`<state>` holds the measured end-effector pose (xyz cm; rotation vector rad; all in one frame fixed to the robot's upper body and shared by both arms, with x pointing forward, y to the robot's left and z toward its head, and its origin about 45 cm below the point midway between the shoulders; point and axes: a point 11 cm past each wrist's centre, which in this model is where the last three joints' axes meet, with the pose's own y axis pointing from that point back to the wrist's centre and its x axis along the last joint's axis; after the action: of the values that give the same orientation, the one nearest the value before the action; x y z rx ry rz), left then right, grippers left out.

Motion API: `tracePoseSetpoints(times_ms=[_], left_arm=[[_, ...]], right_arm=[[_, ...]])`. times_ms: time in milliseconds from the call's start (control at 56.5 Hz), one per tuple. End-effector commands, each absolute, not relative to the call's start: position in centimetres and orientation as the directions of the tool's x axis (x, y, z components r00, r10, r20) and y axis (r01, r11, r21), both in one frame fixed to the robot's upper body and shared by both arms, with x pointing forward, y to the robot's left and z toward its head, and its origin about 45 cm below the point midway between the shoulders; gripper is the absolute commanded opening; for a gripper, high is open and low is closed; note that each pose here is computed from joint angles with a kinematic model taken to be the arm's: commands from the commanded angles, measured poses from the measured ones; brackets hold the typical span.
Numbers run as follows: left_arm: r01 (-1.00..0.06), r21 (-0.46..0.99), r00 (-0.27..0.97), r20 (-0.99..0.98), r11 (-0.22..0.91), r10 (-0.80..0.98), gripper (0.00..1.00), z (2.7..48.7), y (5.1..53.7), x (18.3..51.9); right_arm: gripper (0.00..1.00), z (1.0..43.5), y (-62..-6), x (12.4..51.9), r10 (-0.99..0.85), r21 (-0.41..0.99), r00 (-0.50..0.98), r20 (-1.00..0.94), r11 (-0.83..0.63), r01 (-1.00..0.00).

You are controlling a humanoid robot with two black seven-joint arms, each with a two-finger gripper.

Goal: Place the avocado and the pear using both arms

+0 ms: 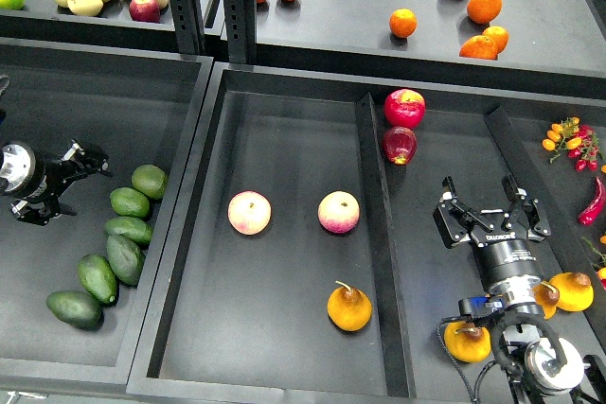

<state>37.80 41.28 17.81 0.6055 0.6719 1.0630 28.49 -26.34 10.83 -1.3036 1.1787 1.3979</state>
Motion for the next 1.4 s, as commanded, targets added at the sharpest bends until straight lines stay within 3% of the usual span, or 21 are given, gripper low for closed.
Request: tracePoseSetpoints(times_ms=[0, 141, 371, 566, 778, 990, 1380], left_arm=[[-0.634, 0.649, 0.262, -0.331, 0.42, 0.907, 0.93, 18.1, 41.4, 37.2], [-0.682, 0.534, 0.226, -0.496, 0.499, 0.839, 0.94, 17.9, 40.2, 35.2], [-0.702, 0.363, 0.244, -0.686, 0.613, 0.685, 0.94, 16.1, 34.9, 32.2], [-0.732, 0.22, 0.24, -0.803, 0.645, 0.546, 0.95, 15.5, 31.1, 30.8], [-0.758, 0.087, 0.247, -0.879, 0.647, 0.408, 0.96, 15.8, 28.0, 29.5], [-0.815, -0.05, 0.183, -0.967, 0.577, 0.175, 0.96, 14.5, 24.1, 26.5], [-0.836, -0.071, 0.163, -0.979, 0.543, 0.123, 0.98, 14.1, 23.3, 26.0]], right_arm=[[1.0, 10.3, -24.8, 27.9, -0.009, 0.092, -0.093, -0.996, -0.238, -0.967], [1.0, 10.2, -22.7, 27.3, -0.006, 0.09, -0.092, -0.996, -0.311, -0.946], [1.0, 10.2, -25.1, 27.2, -0.085, 0.117, -0.094, -0.992, -0.322, -0.94], [1.0, 10.6, -26.1, 26.9, -0.149, 0.138, -0.083, -0.985, -0.405, -0.904], [1.0, 10.7, -26.9, 26.4, -0.221, 0.182, -0.077, -0.972, -0.503, -0.845], [1.0, 10.6, -27.0, 25.1, -0.277, 0.22, -0.054, -0.959, -0.613, -0.759], [1.0, 8.5, -27.5, 21.9, -0.433, 0.356, -0.019, -0.901, -0.714, -0.603]])
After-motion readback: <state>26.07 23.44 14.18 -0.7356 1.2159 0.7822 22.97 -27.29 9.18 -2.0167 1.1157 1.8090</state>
